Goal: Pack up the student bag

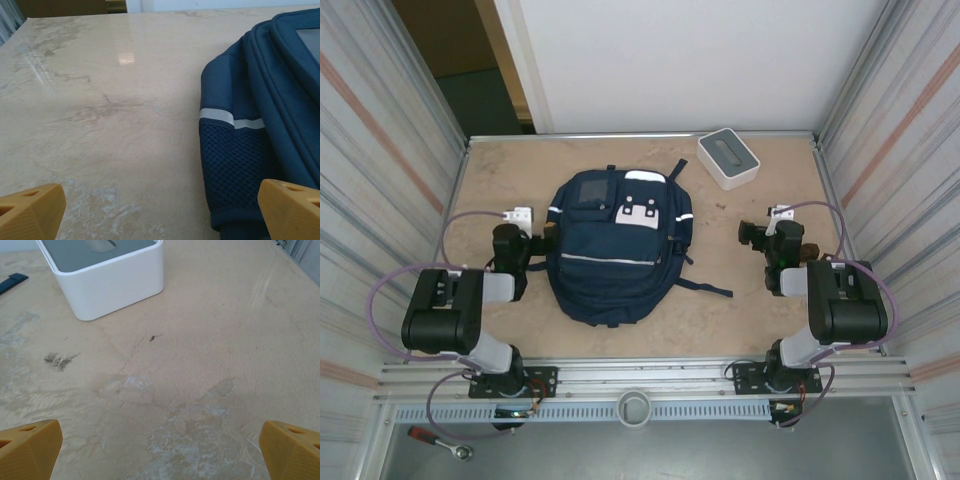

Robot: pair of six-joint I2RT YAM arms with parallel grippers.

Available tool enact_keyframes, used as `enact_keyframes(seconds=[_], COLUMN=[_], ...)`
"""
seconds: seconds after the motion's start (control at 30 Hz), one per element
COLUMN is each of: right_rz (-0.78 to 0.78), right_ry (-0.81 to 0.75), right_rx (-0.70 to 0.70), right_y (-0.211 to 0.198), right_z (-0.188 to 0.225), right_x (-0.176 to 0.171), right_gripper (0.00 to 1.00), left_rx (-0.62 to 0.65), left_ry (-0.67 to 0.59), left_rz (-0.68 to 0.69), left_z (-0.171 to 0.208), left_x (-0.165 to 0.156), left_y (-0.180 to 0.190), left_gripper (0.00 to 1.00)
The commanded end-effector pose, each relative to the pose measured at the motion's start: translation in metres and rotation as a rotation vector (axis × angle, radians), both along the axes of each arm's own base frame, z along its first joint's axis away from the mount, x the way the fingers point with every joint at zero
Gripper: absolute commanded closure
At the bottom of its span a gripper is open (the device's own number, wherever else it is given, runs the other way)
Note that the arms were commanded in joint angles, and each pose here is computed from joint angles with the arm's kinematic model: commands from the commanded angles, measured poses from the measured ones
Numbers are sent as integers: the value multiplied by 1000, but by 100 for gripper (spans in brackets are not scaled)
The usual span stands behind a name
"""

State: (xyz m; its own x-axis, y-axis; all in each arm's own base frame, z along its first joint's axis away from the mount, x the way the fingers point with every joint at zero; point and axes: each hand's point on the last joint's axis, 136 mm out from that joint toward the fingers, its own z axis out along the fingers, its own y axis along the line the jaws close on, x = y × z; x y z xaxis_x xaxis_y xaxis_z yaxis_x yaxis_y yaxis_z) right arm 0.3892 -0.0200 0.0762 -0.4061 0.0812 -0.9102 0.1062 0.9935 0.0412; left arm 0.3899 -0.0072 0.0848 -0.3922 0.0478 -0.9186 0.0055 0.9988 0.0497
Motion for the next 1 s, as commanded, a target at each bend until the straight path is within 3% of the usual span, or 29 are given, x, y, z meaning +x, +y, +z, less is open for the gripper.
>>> enact_keyframes(seconds=[0.0,0.97], right_rz=[6,5], right_ry=[-14,-15], right_rx=[23,23], right_y=[1,1], right_z=[6,6], right_x=[5,6], right_gripper=[1,1], left_rx=[31,40], left_ry=[-19,-22], left_rz=[12,13], left_z=[8,8], left_x=[4,4], left_y=[3,3], left_gripper=[1,1])
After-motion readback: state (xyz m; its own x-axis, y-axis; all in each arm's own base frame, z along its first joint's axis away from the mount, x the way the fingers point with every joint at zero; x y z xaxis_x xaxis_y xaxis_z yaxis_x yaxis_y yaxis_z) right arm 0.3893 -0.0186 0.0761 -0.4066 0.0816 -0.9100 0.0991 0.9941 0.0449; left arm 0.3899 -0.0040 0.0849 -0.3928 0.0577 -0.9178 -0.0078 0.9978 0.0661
